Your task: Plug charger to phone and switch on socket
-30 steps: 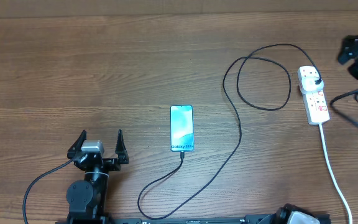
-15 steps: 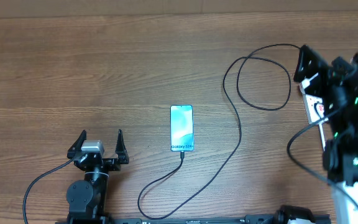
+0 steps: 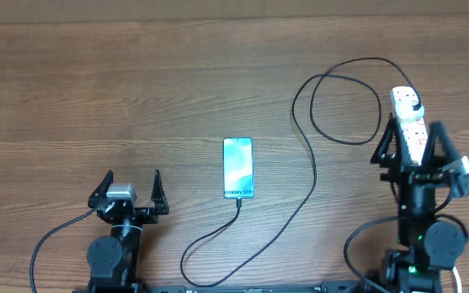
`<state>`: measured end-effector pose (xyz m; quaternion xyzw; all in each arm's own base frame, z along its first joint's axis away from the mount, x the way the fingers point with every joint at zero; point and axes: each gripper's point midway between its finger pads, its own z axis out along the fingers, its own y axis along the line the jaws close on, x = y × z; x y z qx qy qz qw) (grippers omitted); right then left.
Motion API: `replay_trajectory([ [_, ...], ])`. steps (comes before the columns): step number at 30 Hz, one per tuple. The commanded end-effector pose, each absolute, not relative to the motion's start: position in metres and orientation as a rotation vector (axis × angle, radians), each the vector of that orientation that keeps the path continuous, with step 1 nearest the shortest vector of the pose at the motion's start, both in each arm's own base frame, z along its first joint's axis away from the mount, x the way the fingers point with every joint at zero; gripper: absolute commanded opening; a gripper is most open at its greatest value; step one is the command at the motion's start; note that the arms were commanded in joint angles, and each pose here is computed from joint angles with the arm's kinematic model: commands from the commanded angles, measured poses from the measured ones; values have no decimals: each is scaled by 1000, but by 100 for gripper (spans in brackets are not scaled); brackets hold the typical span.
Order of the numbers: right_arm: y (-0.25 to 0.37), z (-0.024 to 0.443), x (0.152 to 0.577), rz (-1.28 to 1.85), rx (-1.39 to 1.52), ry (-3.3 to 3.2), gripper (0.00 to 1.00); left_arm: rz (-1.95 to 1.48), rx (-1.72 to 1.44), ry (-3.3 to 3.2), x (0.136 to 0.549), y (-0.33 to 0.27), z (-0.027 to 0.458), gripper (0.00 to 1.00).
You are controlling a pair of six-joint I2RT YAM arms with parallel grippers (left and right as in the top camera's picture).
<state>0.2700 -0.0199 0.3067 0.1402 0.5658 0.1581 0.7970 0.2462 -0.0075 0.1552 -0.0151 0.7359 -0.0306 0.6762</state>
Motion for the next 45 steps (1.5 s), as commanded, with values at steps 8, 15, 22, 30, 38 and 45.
replay_trajectory([
  [8, -27, 275, 248, 312, 356, 1186, 100, -59, -26, 1648, 246, -6, 156, 99],
  [15, -29, 240, 245, 293, 385, 1261, 100, -59, -26, 1648, 246, -6, 156, 99],
  [22, -34, 216, 241, 258, 434, 1340, 100, -59, -26, 1648, 246, -6, 156, 99],
  [30, -34, 183, 244, 243, 468, 1472, 100, -59, -26, 1648, 246, -6, 156, 99],
  [38, -27, 170, 245, 205, 394, 1548, 100, -60, -26, 1648, 246, -6, 156, 99],
  [45, -26, 169, 245, 151, 326, 1564, 100, -60, -26, 1648, 246, -6, 156, 99],
])
